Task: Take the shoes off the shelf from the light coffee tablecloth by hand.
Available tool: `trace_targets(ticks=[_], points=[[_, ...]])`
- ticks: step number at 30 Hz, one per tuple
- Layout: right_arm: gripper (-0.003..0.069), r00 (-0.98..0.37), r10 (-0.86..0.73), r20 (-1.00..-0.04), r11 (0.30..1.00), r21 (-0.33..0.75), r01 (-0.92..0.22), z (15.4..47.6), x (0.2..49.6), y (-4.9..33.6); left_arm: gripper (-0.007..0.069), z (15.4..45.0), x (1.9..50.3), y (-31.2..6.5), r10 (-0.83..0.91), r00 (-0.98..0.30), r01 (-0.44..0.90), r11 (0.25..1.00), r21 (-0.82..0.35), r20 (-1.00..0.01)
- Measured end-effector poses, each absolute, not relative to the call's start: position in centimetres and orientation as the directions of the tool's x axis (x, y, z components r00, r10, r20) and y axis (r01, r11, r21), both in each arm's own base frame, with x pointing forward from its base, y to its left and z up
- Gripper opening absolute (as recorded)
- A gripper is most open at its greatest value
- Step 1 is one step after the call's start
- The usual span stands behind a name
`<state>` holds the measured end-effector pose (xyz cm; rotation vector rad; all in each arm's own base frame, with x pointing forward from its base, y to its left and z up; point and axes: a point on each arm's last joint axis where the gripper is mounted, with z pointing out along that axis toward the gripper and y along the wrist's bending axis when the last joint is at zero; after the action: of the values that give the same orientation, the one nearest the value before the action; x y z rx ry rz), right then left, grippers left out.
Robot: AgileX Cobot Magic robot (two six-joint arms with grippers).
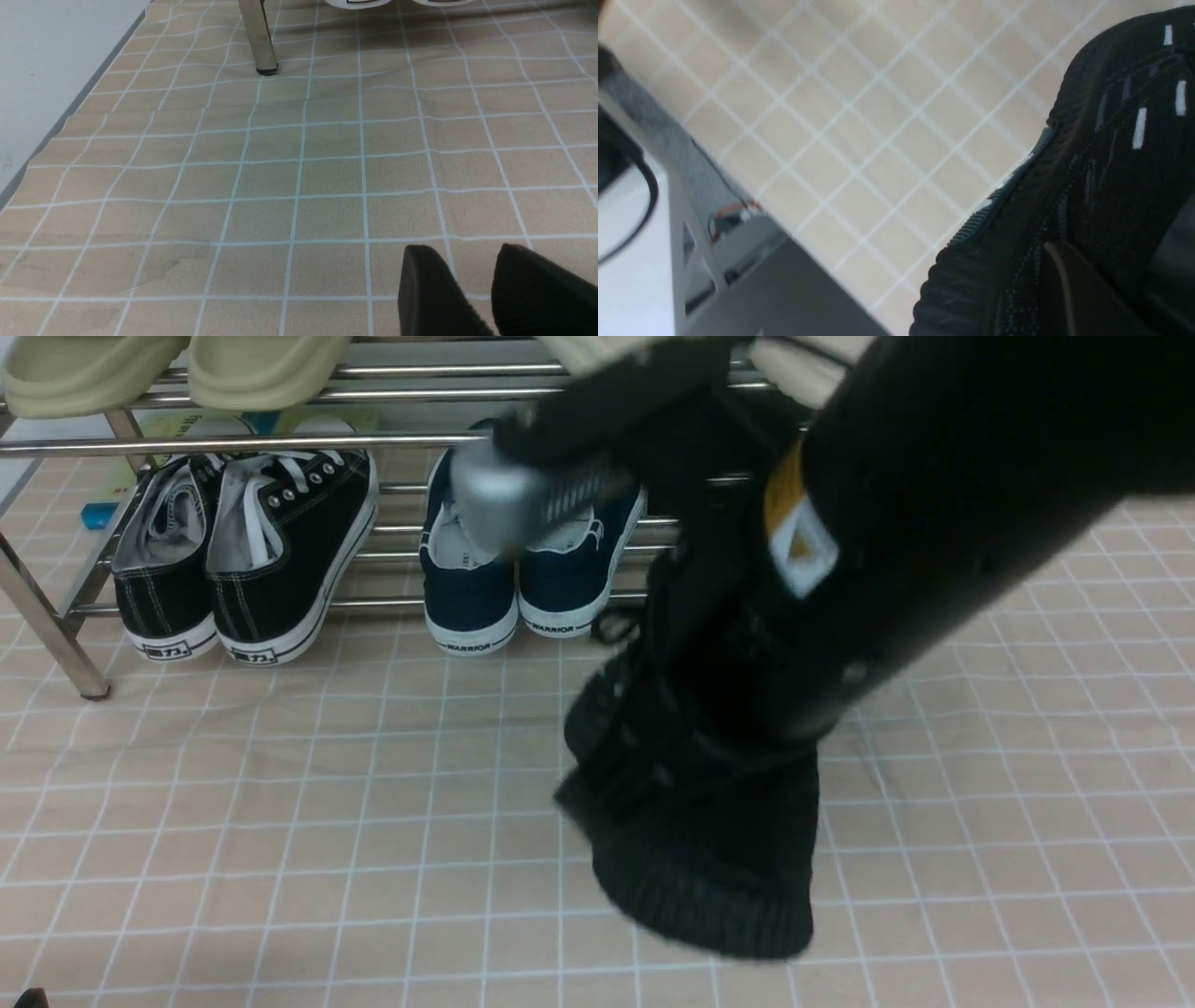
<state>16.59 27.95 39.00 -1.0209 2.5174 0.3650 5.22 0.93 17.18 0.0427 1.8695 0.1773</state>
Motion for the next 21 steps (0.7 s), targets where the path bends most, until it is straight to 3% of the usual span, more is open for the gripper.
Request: trace_targets(ticks=[8,21], points=[[0.0013,-0.670,-0.653,-0.353,0.728,-0.049,-0.684,34.1,17.2,29.9,0.0239,17.2,5.2,0.9,0.119,-0.302,-0.060,0.988,0.144,-0.946],[0.0015,-0.655,-0.660,-0.367,0.742,-0.184,-0.644,29.3,20.0,32.8,0.0239,17.2,5.2,0.9,0.119,-0.302,-0.060,0.988,0.144,-0.946]])
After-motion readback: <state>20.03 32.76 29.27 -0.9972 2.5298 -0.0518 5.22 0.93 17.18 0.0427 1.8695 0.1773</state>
